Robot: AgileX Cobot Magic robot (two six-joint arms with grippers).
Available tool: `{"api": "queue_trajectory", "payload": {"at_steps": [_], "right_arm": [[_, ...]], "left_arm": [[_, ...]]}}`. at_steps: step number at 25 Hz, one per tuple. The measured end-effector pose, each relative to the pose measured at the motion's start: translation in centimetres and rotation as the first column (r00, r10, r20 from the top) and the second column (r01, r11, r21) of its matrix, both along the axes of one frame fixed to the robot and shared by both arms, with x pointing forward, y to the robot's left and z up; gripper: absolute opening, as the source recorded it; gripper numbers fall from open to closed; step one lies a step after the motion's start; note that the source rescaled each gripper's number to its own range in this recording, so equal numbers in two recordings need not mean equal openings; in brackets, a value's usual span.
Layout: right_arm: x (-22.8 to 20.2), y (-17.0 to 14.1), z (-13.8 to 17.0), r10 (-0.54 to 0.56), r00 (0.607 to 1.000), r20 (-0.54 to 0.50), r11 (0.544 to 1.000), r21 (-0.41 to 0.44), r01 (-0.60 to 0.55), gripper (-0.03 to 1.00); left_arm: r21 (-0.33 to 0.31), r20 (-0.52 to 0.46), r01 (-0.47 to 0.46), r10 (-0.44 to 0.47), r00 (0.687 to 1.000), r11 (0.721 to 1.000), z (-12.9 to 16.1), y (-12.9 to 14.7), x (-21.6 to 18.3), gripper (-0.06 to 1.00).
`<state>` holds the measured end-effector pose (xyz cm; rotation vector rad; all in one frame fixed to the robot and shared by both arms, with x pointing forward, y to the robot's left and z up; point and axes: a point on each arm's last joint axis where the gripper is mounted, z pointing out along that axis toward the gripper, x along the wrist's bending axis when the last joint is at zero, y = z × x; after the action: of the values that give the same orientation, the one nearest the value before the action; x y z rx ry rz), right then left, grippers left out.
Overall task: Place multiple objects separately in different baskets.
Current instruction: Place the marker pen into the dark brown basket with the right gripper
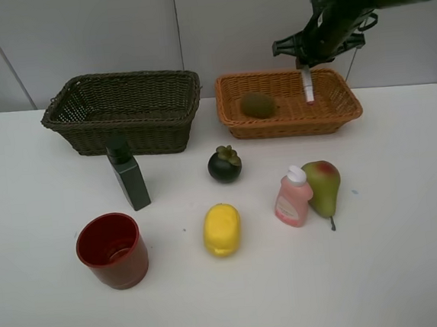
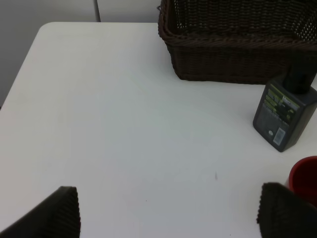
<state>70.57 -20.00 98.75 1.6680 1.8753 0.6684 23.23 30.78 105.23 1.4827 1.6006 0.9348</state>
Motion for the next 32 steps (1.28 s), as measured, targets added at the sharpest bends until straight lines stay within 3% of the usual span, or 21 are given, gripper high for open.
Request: {"api": "queue_trajectory", "payload": {"at_steps": [8, 16, 20, 25, 32], "right_arm": [[-1.8, 7.2, 3.2, 0.161, 0.981, 0.110, 0.986, 0.033, -0.166, 0.00], [-3.7, 16.0, 6.3, 0.323, 0.904, 0.280, 0.928, 0.096, -0.361, 0.00], [-4.0, 19.6, 5.2, 0.374, 0.879, 0.297, 0.901, 0.108, -0.420, 0.00], [-4.1, 22.8, 2.9, 0.399, 0.874, 0.279, 0.880, 0.152, -0.450, 0.00], [-3.7, 24.6, -1.4, 0.421, 0.871, 0.253, 0.868, 0.166, -0.468, 0.00]], "left_arm": [[0.000, 0.000, 0.000, 0.000, 1.000, 1.000, 0.0, 0.0, 0.0, 0.93], [0.000, 0.000, 0.000, 0.000, 1.000, 1.000, 0.0, 0.0, 0.0, 0.93], [0.000, 0.000, 0.000, 0.000, 1.000, 1.000, 0.0, 0.0, 0.0, 0.93], [0.000, 0.000, 0.000, 0.000, 1.000, 1.000, 0.0, 0.0, 0.0, 0.93], [0.000, 0.000, 0.000, 0.000, 1.000, 1.000, 0.0, 0.0, 0.0, 0.93]]}}
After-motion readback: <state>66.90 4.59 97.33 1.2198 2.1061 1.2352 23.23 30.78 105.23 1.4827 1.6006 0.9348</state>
